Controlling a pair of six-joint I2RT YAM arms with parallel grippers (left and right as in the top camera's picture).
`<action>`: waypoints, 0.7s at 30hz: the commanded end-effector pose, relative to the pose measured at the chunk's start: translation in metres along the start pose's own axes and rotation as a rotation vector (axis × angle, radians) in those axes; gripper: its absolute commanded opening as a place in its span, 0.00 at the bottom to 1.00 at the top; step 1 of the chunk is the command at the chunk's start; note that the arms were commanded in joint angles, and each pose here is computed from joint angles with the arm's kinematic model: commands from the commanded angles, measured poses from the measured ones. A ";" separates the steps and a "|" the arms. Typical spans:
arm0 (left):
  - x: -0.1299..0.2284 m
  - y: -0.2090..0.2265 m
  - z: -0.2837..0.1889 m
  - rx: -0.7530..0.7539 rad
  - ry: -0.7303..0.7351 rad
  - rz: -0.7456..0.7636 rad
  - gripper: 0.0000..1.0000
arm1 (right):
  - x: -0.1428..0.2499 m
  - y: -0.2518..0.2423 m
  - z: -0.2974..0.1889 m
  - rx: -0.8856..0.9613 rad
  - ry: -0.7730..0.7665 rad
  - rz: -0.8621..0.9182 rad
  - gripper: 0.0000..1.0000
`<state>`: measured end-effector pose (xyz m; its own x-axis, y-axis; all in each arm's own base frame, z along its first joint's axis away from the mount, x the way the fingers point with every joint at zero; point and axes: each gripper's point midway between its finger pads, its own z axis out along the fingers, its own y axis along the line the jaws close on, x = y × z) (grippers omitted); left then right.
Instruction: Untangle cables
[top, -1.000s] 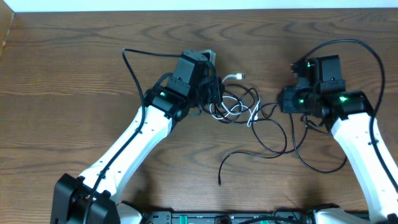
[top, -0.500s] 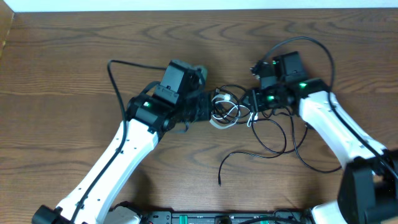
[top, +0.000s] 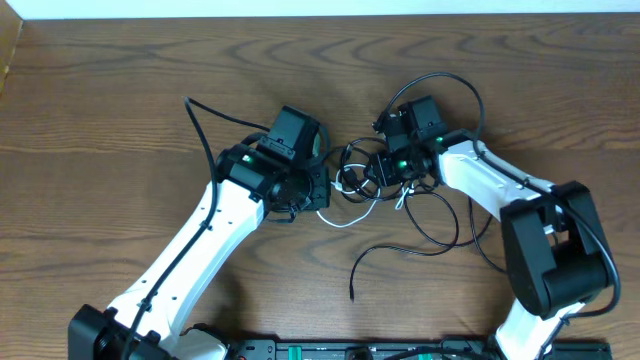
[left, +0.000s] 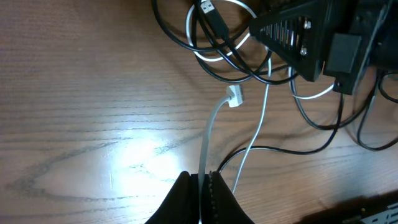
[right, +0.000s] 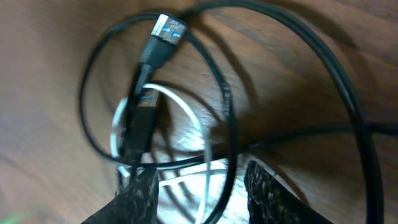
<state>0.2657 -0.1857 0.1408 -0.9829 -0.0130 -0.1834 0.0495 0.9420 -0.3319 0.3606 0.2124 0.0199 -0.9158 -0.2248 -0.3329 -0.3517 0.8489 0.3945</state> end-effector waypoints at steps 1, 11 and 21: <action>0.001 0.006 0.002 -0.025 0.008 0.001 0.07 | -0.002 -0.015 0.004 0.087 -0.007 0.064 0.38; 0.001 0.006 0.002 -0.026 0.008 0.001 0.08 | -0.001 -0.002 0.004 0.010 0.006 0.069 0.01; 0.000 0.010 0.006 -0.049 0.009 -0.001 0.24 | -0.038 0.020 -0.056 -0.044 -0.159 0.026 0.01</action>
<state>0.2657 -0.1834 0.1389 -0.9833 -0.0123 -0.1816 0.0469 0.9468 -0.3183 0.3666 0.2072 0.0353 -0.9277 -0.1519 -0.3410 -0.2943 0.8597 0.4176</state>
